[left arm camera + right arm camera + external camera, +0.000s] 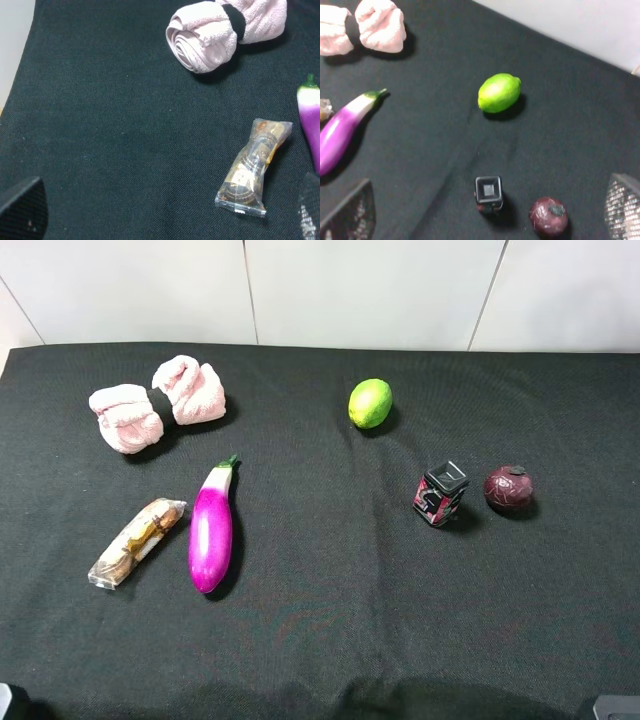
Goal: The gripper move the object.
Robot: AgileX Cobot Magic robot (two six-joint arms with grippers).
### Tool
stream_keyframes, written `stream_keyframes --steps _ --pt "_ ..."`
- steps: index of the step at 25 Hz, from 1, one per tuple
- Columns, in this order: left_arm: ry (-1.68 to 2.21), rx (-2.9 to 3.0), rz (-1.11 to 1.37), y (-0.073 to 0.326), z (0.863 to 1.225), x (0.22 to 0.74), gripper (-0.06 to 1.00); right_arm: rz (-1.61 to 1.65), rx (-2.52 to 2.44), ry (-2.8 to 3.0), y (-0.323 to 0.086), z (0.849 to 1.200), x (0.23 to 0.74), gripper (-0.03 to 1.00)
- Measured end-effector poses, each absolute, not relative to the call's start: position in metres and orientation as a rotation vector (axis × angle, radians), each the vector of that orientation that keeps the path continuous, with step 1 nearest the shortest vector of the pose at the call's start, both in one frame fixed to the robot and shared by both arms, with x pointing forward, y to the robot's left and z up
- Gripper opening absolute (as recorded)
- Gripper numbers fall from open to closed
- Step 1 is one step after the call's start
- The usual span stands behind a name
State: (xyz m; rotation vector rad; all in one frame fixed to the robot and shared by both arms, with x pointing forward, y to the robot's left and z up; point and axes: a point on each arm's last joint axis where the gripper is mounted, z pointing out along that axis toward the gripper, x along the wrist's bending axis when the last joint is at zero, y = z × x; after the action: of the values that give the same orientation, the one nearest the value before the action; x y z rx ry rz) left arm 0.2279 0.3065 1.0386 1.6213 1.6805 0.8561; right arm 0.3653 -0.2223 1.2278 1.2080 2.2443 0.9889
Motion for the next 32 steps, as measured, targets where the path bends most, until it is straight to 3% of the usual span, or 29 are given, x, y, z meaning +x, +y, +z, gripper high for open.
stream_keyframes --steps 12,32 --pt "1.681 1.621 0.856 0.307 1.039 0.228 1.00 0.931 1.321 2.264 -0.256 1.158 0.309 0.69" --pt "1.681 1.621 0.856 0.307 1.039 0.228 1.00 0.879 1.686 1.685 -0.297 1.104 0.246 0.69"
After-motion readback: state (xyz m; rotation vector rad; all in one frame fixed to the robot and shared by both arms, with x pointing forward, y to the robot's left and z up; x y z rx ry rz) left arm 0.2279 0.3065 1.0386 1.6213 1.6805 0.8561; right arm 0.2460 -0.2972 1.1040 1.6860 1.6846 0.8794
